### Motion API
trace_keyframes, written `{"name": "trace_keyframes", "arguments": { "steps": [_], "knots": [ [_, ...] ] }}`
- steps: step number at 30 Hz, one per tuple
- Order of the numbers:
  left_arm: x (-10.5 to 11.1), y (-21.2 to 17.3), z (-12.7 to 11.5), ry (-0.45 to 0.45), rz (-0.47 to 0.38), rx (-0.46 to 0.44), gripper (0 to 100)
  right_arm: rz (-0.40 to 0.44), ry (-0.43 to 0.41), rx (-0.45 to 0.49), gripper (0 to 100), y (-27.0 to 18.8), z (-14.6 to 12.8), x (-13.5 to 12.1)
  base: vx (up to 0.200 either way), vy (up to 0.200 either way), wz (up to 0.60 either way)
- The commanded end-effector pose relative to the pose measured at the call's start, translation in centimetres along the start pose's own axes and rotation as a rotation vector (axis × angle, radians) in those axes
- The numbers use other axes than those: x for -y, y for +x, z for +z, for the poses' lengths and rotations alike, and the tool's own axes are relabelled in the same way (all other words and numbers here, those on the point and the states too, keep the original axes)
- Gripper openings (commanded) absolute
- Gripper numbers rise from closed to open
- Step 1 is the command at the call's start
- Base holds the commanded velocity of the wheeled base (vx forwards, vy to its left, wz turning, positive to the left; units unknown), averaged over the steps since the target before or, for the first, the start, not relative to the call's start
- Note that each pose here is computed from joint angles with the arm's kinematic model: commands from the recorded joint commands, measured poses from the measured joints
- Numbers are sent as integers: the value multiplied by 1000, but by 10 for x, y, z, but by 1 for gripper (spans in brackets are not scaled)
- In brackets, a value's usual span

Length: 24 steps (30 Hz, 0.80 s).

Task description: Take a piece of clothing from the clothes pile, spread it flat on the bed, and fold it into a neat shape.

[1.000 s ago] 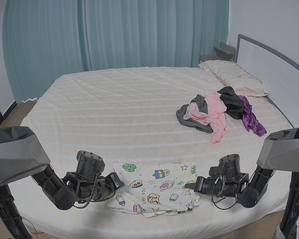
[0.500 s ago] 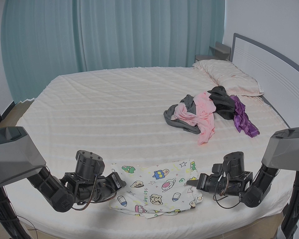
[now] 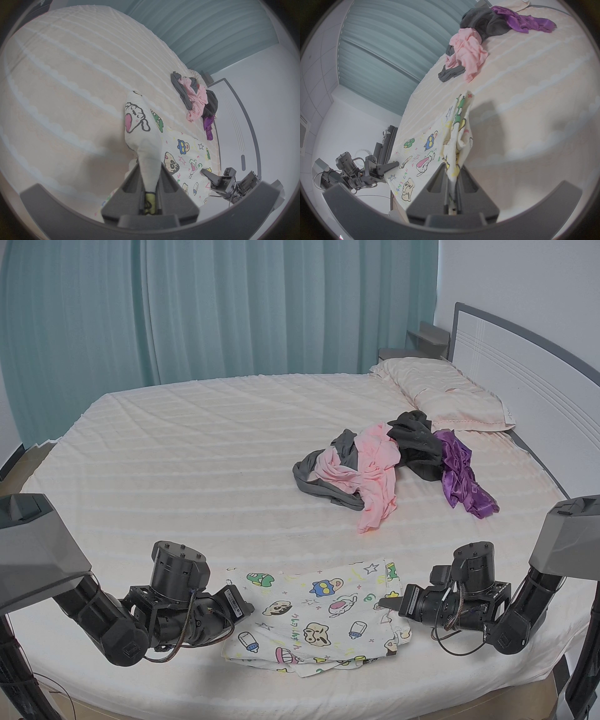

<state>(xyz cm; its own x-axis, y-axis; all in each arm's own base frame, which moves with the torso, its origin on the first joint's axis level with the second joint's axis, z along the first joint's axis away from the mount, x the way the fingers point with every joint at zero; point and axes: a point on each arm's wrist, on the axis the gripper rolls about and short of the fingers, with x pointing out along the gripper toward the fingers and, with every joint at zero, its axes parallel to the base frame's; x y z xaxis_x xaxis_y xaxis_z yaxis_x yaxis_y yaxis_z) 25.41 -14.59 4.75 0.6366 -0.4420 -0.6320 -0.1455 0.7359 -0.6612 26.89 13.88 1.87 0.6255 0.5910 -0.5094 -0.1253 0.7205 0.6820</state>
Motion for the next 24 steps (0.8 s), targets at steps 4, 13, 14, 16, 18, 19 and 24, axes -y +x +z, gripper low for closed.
{"name": "trace_keyframes", "arguments": {
  "steps": [4, 13, 14, 16, 18, 19, 24],
  "knots": [
    [0, 0, 0, 0, -1, 0, 0, -7, 1, 15, 0, -2, 2, 0, 0, -200, 0],
    [-1, 1, -1, -29, 4, -4, 0, -20, 3, 5, 0, -3, -1, 3, 0, -44, 0],
    [-1, 2, -1, -29, 7, -6, 0, -20, 3, 5, 0, -3, -1, 3, 0, 0, 0],
    [-4, 1, -3, -32, 14, -11, 0, -23, 4, 2, 0, -3, -1, 4, 0, 0, 0],
    [-6, 0, -4, -32, 20, -14, 100, -26, 2, 1, 0, -3, -2, 5, 0, 0, 0],
    [-7, 0, -5, -34, 27, -19, 100, -35, 2, -11, 0, -3, -5, 7, 0, 0, 0],
    [-16, -7, -12, -33, 63, -31, 100, -63, -2, -26, 100, -9, -9, 13, 0, 0, 0]
  ]
}}
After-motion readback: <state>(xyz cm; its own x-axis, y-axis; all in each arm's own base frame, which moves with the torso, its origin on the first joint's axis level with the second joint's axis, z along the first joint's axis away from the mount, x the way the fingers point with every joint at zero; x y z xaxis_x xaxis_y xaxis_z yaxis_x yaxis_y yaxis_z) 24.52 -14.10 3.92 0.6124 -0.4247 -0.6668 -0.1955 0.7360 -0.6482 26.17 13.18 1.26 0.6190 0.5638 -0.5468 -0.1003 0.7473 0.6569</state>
